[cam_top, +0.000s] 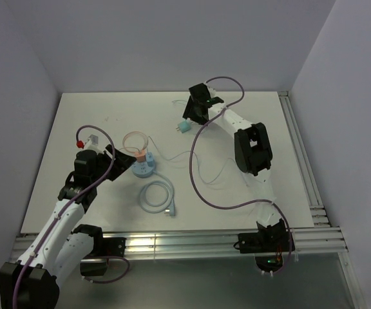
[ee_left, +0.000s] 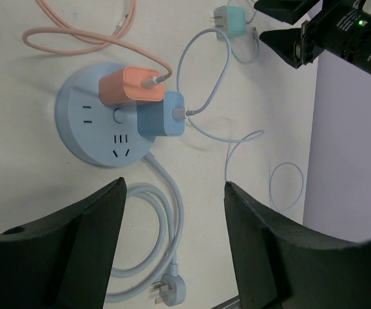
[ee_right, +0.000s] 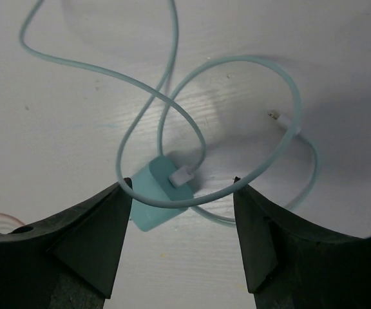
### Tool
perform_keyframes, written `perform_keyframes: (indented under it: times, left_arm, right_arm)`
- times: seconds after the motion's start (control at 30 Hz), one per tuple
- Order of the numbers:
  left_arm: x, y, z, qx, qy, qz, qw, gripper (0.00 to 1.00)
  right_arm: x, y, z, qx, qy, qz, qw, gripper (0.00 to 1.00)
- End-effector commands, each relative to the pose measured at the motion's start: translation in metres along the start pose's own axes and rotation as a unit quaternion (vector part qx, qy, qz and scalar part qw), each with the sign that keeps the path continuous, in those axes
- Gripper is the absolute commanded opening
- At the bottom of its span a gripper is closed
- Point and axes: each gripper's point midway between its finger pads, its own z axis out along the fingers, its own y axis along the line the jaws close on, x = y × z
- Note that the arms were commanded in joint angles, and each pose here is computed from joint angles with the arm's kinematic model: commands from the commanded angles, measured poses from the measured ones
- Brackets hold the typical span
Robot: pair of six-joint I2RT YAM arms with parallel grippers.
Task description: Insert the plug
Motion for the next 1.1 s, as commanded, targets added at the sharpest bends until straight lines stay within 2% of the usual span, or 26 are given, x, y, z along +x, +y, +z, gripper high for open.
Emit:
perform_keyframes:
  times: [0.0,0.33,0.57,0.6,0.63,0.7,0.73,0.8,0.83,0.9,1.07]
  left_arm:
    - [-0.009,-0.020,-0.005,0.031,-0.007,0.019,0.999,0.67]
    - [-0.006,-0.018,-0.005,0.028,-0.001,0.021,0.999,0.67]
    - [-0.006,-0.022,-0.005,0.035,0.002,0.020,0.999,0.68]
    - [-0.006,-0.021,-0.005,0.034,0.003,0.019,0.999,0.67]
    - [-0.007,-0.022,-0.005,0.035,0.001,0.020,0.999,0.67]
    - [-0.007,-0.021,-0.005,0.032,0.003,0.020,0.999,0.67]
    - [-0.007,-0.021,-0.005,0.031,0.002,0.021,0.999,0.67]
    - [-0.007,-0.021,-0.005,0.030,0.003,0.021,0.999,0.68]
    - [-0.007,-0.021,-0.005,0.030,0.004,0.022,0.999,0.67]
    - [-0.008,-0.025,-0.007,0.038,0.005,0.026,0.999,0.67]
    - [-0.013,-0.053,-0.012,0.086,0.017,0.055,0.995,0.64]
  right_arm:
    - [-0.022,0.023,0.000,-0.046,-0.017,0.033,0.998,0.70]
    - [-0.025,0.017,0.022,-0.057,-0.005,0.068,0.996,0.58]
    - [-0.020,0.012,0.035,-0.053,0.000,0.069,0.996,0.54]
    - [-0.024,0.016,0.034,-0.060,-0.003,0.065,0.996,0.49]
    - [-0.019,0.015,0.041,-0.058,0.004,0.063,0.996,0.38]
    - [-0.023,0.016,0.043,-0.063,0.004,0.062,0.996,0.24]
    - [-0.023,0.020,0.041,-0.075,0.007,0.062,0.995,0.12]
    - [-0.026,0.021,0.039,-0.085,-0.001,0.056,0.995,0.03]
    - [-0.033,0.025,0.031,-0.093,-0.010,0.053,0.994,0.00]
    - [-0.040,0.030,0.021,-0.109,-0.022,0.041,0.993,0.00]
    - [-0.080,0.061,-0.066,-0.182,-0.067,0.033,0.980,0.00]
